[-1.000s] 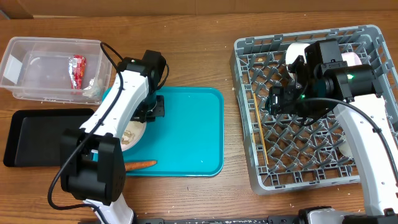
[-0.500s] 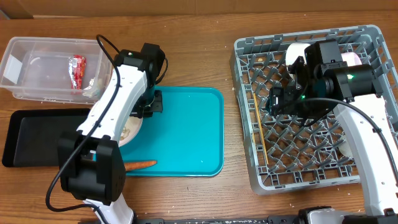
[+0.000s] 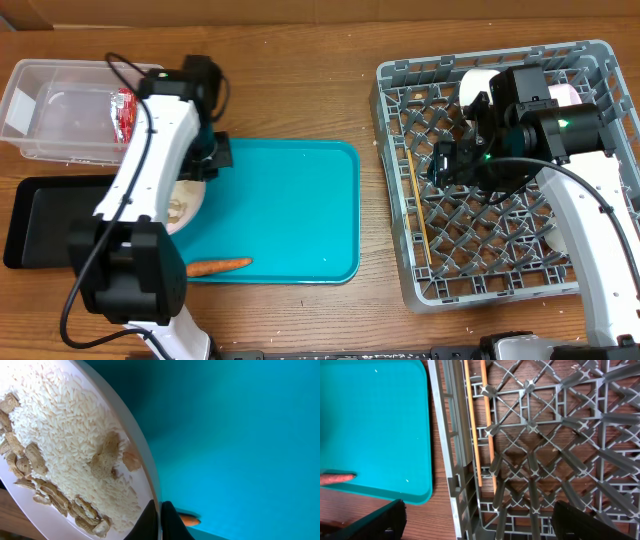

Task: Sort waste into correct bins and load items into the dishwasher
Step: 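Tilt the plate with the left gripper to dump rice and shells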

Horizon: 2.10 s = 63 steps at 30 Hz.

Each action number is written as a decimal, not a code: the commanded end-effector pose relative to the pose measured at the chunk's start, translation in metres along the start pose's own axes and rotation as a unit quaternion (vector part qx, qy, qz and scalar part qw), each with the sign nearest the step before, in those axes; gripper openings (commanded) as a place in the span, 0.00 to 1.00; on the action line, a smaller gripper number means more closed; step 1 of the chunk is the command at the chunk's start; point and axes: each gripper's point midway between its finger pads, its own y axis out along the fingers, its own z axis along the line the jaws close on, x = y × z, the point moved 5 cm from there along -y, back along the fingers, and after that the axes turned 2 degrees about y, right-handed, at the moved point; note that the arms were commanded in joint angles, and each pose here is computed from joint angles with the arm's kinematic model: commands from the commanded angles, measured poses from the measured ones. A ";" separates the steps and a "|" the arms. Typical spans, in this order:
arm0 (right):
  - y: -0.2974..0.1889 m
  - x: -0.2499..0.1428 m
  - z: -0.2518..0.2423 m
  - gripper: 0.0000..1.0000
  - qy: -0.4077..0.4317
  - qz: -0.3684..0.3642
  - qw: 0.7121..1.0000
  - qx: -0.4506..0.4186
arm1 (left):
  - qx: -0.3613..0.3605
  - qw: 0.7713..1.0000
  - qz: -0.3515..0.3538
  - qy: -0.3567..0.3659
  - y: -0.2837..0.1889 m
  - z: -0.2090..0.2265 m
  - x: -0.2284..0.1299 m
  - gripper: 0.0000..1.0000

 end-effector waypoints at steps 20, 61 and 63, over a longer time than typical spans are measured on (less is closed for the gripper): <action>0.000 -0.001 -0.001 0.94 0.001 0.002 1.000 0.000 | -0.218 0.971 -0.053 -0.084 -0.010 0.107 0.023 0.04; 0.000 -0.002 -0.001 0.94 0.001 0.003 1.000 0.000 | -0.559 0.764 -0.262 -0.189 -0.062 0.225 -0.005 0.04; 0.000 -0.002 -0.001 0.94 0.002 0.004 1.000 -0.001 | -0.557 0.765 -0.264 -0.188 -0.062 0.226 -0.004 0.04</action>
